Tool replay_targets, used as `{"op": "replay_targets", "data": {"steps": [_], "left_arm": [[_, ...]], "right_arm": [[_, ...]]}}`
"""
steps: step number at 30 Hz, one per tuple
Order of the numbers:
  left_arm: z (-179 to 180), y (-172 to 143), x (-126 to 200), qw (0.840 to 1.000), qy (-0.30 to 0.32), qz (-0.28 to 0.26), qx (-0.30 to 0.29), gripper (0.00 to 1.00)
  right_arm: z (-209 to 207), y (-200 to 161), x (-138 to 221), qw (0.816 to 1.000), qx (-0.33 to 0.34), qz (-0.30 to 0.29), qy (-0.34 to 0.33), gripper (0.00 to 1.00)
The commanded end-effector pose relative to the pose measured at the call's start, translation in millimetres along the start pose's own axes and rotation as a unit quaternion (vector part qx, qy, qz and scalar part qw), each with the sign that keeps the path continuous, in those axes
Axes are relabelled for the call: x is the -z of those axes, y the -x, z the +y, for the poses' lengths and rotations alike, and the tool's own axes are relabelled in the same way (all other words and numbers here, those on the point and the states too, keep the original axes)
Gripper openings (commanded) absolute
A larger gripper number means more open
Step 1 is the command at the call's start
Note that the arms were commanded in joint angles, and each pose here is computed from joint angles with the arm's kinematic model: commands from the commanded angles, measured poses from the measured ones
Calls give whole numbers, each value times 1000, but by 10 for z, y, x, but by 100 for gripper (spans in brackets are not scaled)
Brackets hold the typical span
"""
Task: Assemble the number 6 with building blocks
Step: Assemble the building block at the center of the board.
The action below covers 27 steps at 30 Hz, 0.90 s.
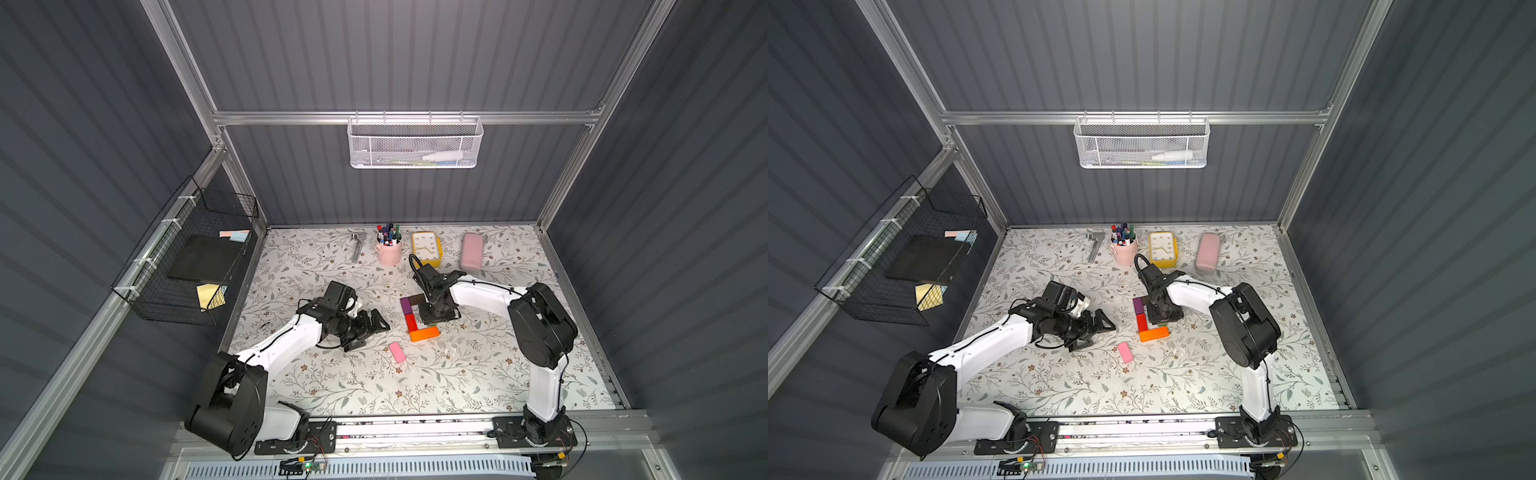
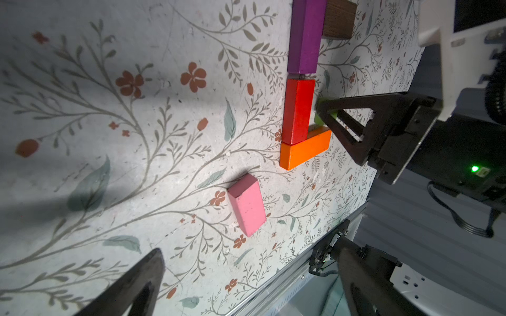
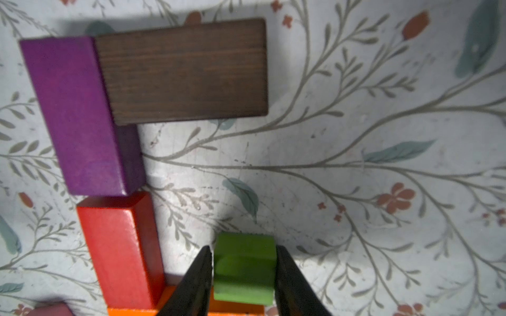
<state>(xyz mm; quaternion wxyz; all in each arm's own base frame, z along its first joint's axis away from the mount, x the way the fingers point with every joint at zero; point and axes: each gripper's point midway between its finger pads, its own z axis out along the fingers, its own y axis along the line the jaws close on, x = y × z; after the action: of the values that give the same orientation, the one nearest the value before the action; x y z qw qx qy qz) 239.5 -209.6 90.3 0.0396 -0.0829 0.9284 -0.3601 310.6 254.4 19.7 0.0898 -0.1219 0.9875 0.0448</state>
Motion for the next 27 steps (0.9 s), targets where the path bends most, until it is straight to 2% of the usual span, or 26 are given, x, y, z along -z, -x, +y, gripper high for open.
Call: {"op": "replay_targets", "data": {"steps": [1, 18, 27], "left_arm": [[24, 12, 13, 1000, 5, -5, 3, 99], [38, 23, -5, 1000, 6, -6, 4, 99], [36, 28, -8, 1000, 6, -6, 3, 99]], "right_arm": [[-11, -73, -63, 1000, 10, 13, -2, 41], [48, -108, -53, 1000, 15, 15, 1, 40], [-32, -133, -65, 1000, 13, 15, -20, 40]]}}
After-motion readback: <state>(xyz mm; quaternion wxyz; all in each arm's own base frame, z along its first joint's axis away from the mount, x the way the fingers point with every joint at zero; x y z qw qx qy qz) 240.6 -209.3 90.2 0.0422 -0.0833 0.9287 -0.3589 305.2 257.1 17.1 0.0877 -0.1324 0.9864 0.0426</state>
